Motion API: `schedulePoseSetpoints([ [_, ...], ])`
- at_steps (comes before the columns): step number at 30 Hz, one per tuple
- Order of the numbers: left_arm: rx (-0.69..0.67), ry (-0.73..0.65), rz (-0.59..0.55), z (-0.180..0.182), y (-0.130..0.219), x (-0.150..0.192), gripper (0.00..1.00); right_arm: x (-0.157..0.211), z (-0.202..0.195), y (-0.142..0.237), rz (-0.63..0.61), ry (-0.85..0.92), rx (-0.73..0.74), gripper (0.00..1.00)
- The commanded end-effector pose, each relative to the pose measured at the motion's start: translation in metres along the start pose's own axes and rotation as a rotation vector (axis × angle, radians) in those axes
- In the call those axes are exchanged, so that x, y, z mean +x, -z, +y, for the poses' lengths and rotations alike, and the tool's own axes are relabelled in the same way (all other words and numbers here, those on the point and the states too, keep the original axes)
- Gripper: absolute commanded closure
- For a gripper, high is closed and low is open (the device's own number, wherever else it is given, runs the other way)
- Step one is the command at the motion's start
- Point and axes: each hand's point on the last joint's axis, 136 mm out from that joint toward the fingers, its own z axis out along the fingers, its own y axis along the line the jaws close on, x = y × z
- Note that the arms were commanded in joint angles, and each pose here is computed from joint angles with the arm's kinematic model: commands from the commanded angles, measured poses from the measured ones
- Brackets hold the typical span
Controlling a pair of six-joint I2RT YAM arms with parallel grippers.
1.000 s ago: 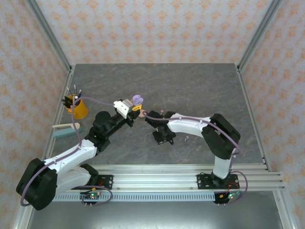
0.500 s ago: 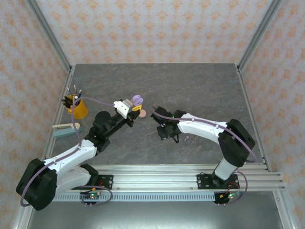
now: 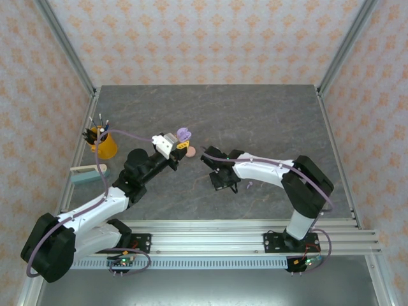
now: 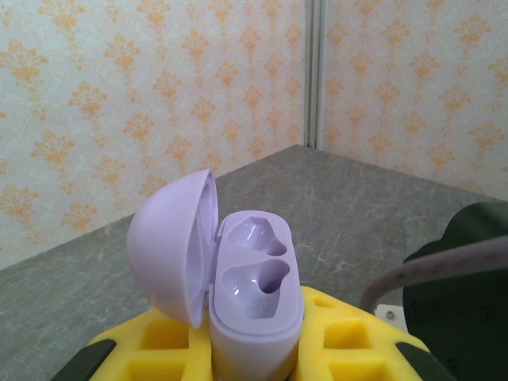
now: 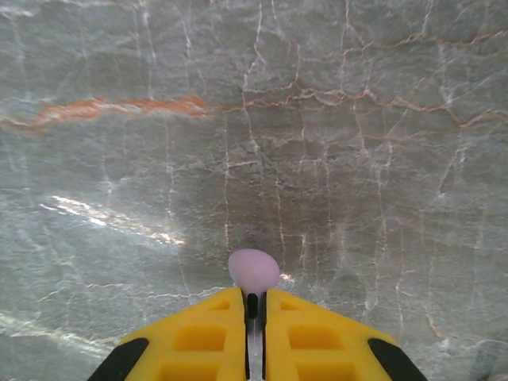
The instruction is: Insert wireless bluetooth earbuds into charging case
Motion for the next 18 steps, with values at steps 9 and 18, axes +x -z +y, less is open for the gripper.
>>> schedulePoseSetpoints([
  [9, -0.006, -0.022, -0.035, 0.001, 0.003, -0.014, 1.0, 0.006, -0.001, -0.011, 0.031, -0.008, 0.011, 0.72],
  [18, -0.009, -0.022, -0.036, 0.001, 0.003, -0.014, 1.0, -0.006, 0.001, -0.01, 0.013, -0.089, 0.01, 0.66],
])
